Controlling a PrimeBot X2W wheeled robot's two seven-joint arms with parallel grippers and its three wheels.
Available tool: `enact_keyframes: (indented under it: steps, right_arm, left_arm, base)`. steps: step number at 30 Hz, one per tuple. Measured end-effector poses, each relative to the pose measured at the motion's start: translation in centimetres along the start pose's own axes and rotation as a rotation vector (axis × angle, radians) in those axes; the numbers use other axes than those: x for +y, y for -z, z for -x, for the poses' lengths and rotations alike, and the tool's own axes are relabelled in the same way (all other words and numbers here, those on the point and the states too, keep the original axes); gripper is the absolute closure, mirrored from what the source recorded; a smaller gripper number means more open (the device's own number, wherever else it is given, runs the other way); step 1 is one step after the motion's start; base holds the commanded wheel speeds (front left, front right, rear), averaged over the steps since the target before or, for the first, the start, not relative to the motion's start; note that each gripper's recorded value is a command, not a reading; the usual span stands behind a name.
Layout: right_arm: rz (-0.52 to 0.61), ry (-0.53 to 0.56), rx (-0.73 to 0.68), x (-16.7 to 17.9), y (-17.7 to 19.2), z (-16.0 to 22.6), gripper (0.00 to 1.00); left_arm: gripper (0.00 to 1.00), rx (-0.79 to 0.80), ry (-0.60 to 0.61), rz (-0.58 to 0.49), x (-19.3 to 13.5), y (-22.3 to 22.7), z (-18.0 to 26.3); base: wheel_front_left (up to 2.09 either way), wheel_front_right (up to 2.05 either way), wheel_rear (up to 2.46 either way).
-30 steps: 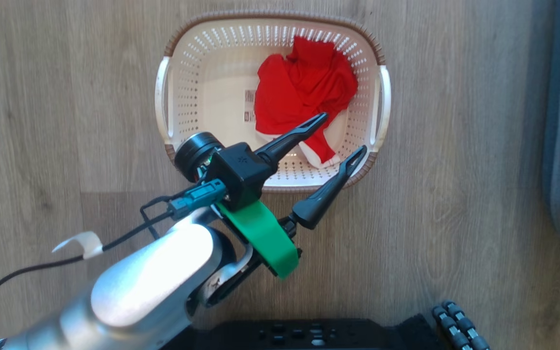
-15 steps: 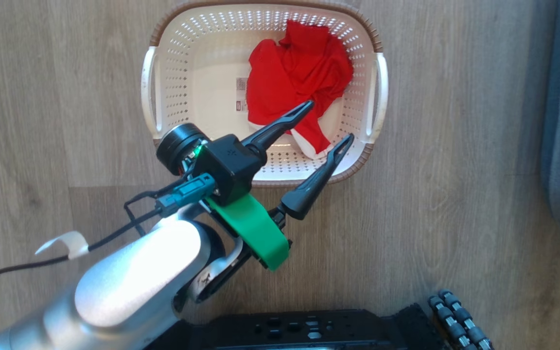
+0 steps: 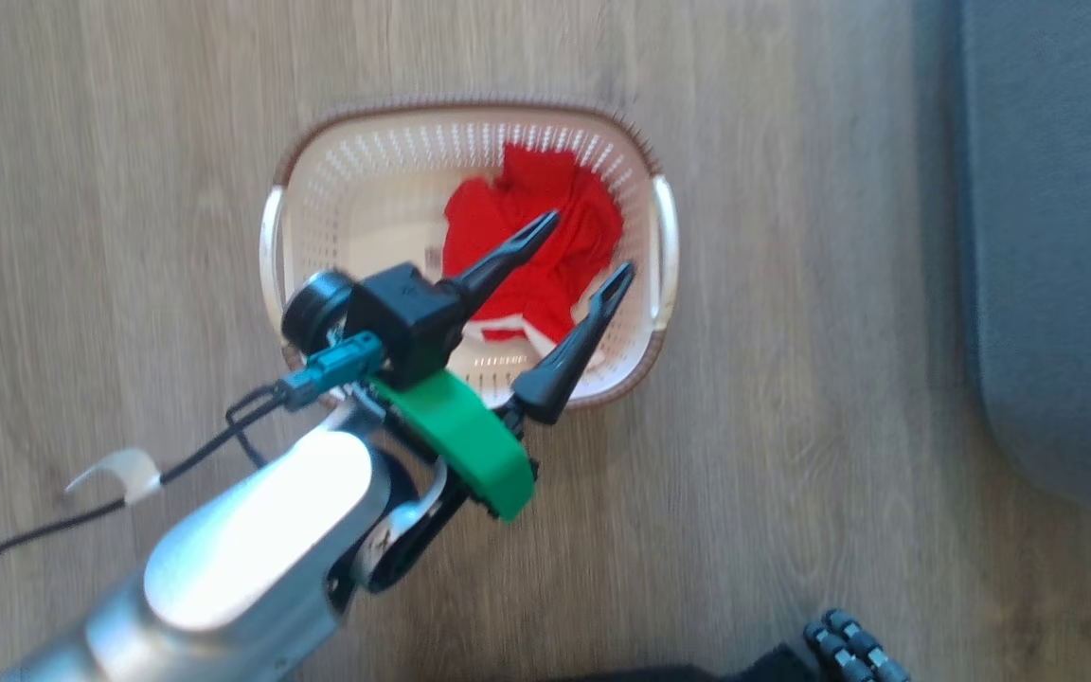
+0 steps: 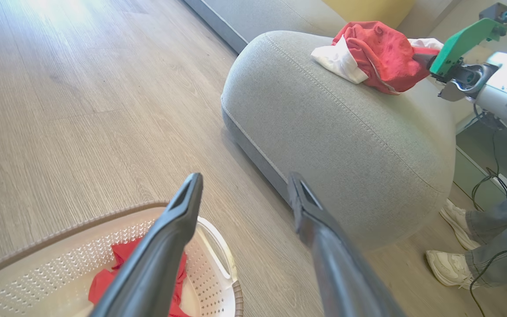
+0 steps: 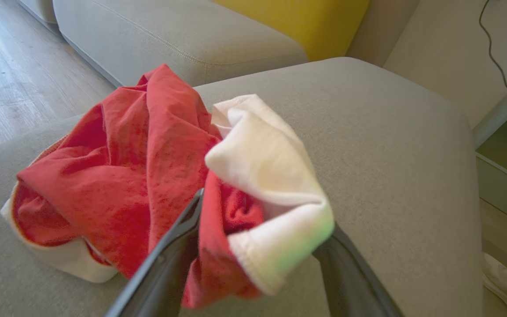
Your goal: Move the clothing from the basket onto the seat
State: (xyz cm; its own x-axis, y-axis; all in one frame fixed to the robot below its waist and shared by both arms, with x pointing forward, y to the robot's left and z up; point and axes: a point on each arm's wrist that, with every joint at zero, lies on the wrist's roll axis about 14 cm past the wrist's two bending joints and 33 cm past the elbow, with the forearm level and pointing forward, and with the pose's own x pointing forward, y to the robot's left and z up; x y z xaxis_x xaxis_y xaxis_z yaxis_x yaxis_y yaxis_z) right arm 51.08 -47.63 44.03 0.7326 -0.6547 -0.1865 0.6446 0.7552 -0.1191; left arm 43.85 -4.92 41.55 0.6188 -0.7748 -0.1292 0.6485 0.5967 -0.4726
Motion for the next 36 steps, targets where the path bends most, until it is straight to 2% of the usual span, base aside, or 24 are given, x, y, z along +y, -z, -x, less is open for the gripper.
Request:
enact_keyframes:
  steps: [12, 16, 23, 28, 36]
  right_arm:
    - [-0.040, -0.065, -0.057, -6.1, -2.9, 9.7, 0.00]
    - [-0.041, -0.107, -0.126, -6.2, -5.3, 12.3, 0.00]
    - [-0.042, -0.261, -0.238, -1.9, -9.1, 15.8, 0.00]
    - [-0.066, -0.429, -0.285, 4.1, -10.3, 18.3, 0.00]
    - [-0.019, -0.688, -0.285, 11.9, -8.6, 23.5, 0.00]
  left_arm:
    - [0.00, -0.061, -0.042, -0.014, -3.4, -2.6, 2.8]
    - [0.00, -0.095, -0.049, -0.021, -4.6, -3.6, 3.6]
    - [0.00, -0.157, -0.145, -0.030, -4.4, -5.1, 6.2]
    - [0.00, -0.208, -0.283, -0.028, -2.0, -6.0, 9.4]
    - [0.00, -0.289, -0.535, -0.059, 2.4, -7.3, 16.6]
  base:
    - [0.00, 0.00, 0.00]
    - [0.00, 0.00, 0.00]
    - [0.00, 0.00, 0.00]
    - [0.00, 0.00, 0.00]
    - [0.00, 0.00, 0.00]
